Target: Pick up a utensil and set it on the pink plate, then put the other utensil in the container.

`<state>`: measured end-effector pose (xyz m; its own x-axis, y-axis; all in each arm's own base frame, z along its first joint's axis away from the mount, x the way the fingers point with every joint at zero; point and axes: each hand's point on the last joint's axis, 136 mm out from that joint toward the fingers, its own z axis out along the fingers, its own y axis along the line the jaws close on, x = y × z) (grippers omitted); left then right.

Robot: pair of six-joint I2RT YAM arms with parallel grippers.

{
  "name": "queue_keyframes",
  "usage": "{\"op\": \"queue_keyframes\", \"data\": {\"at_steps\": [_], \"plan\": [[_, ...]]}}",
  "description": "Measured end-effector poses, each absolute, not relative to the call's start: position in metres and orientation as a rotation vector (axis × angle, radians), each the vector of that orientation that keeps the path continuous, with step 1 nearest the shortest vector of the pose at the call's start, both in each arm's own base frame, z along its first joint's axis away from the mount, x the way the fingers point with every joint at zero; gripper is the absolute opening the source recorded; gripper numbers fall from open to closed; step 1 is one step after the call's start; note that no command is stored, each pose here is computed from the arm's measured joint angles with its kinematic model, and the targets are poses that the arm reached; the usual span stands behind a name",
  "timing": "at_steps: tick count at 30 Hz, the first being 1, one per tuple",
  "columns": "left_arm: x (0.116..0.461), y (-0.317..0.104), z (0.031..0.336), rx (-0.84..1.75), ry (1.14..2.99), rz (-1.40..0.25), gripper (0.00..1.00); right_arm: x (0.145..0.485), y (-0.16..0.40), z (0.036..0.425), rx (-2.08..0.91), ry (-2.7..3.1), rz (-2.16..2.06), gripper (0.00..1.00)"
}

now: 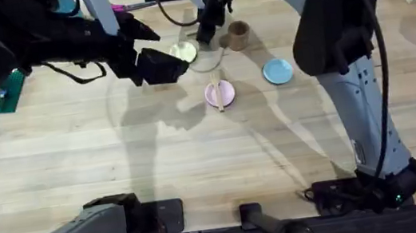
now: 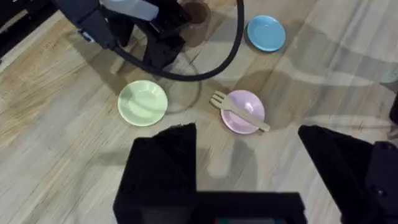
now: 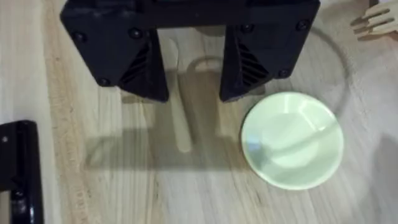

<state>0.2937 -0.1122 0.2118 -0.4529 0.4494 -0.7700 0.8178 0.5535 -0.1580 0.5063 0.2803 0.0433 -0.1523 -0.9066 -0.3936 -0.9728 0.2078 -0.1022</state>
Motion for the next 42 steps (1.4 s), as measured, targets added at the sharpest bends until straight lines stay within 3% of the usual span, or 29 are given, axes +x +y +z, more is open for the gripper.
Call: {"op": "queue_keyframes", "data": {"at_steps": [20, 30, 32, 42], "plan": [[0.2937, -0.1122, 0.2118, 1.014, 2.101, -0.688, 0.995, 0.506, 0.2707, 0.0424, -1.744, 2.149, 0.261, 0.169], [0.2937, -0.1122, 0.2118, 1.014, 2.101, -0.688, 0.995, 0.5079, 0.2699, 0.0425, -1.744, 2.144, 0.249, 0.103], [0.2937, -0.1122, 0.2118, 1.014, 2.101, -0.688, 0.995, 0.5086, 0.2697, 0.043, -1.744, 2.142, 0.247, 0.045], [0.2937, -0.1122, 0.2118, 1.014, 2.101, -0.688, 0.995, 0.5088, 0.2699, 0.0432, -1.746, 2.138, 0.247, 0.031]]}}
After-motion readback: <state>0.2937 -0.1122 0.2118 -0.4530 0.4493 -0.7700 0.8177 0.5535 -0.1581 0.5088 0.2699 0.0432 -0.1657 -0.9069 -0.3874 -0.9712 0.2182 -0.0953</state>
